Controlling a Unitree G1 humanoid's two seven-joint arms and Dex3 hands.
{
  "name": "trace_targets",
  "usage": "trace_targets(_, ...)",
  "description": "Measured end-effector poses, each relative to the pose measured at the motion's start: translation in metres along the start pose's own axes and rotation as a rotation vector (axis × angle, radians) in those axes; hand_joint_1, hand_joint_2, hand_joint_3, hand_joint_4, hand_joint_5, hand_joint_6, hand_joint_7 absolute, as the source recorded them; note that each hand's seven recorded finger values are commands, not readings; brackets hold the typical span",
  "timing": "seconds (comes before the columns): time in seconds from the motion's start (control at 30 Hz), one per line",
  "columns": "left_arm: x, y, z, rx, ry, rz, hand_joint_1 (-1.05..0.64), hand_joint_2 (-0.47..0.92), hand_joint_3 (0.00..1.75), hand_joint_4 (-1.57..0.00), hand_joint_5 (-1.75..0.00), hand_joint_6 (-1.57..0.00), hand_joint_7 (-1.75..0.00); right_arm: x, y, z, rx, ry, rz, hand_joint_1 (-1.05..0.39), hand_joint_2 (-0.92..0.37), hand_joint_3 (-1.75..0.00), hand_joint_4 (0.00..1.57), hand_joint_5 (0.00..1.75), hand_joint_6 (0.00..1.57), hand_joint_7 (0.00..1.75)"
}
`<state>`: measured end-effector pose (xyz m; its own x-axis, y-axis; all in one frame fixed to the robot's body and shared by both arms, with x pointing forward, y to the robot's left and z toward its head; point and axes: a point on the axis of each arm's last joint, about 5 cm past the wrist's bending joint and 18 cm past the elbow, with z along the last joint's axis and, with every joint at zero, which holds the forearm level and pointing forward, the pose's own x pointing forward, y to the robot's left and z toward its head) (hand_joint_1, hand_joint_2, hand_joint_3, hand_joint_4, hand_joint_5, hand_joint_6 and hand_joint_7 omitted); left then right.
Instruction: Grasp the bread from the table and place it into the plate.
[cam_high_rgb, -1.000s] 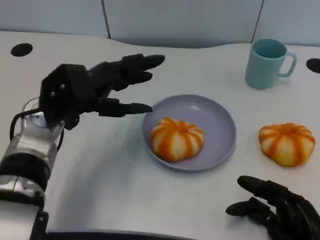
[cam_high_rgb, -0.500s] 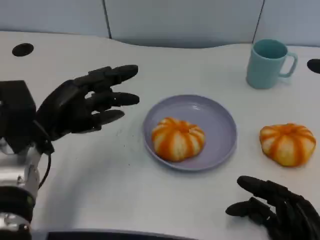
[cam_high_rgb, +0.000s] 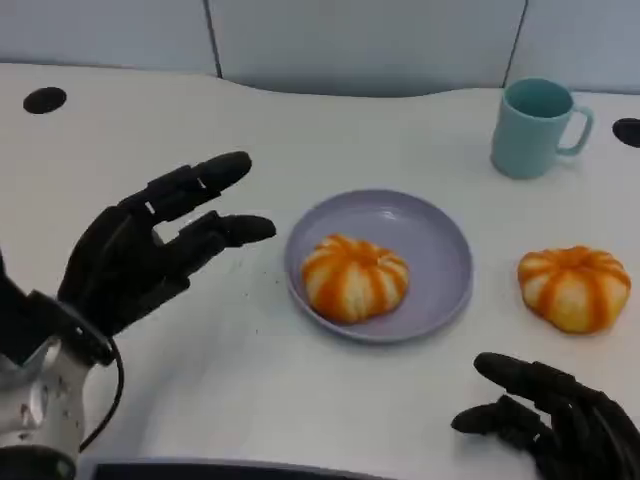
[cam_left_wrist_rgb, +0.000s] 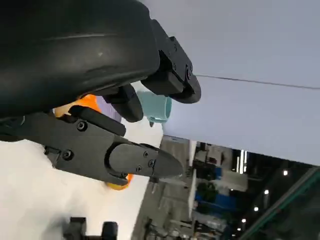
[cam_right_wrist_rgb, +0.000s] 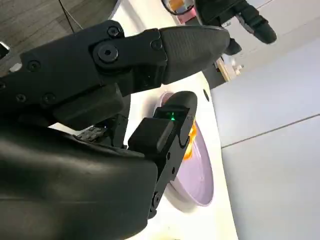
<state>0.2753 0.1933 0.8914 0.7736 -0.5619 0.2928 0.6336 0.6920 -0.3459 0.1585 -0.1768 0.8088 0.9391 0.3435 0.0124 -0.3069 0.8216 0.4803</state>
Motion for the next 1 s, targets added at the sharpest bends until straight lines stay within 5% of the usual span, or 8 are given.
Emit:
trace_targets(0.47,-0.035,-0.007,-0.024,-0.218,0.017,0.125,-0.35,0.9,0.35,-0.35,-1.23,-0.67,-0.27,0.0,-0.0009,0.0,-0.002,0.003,-0.001,-0.74,-0.92,-0.32,0.62,0.98,0.95,0.0)
trace_targets(0.7,-0.048,-0.011,-0.032,-0.257,0.034,0.186,-0.36,0.8,0.63,-0.31,-1.47,-0.44,-0.87,0.001,-0.0017,0.0,-0.005,0.0,0.006,-0.74,-0.92,-0.32,0.62,0.97,0.95,0.0)
trace_targets(1.0,-0.058,-0.02,-0.042,-0.305,0.068,0.281,-0.34,0.74,0.78,-0.3,-1.57,-0.35,-1.08,0.0,-0.0022,0.0,-0.004,-0.001,0.002,-0.75,-0.92,-0.31,0.62,0.97,0.96,0.01)
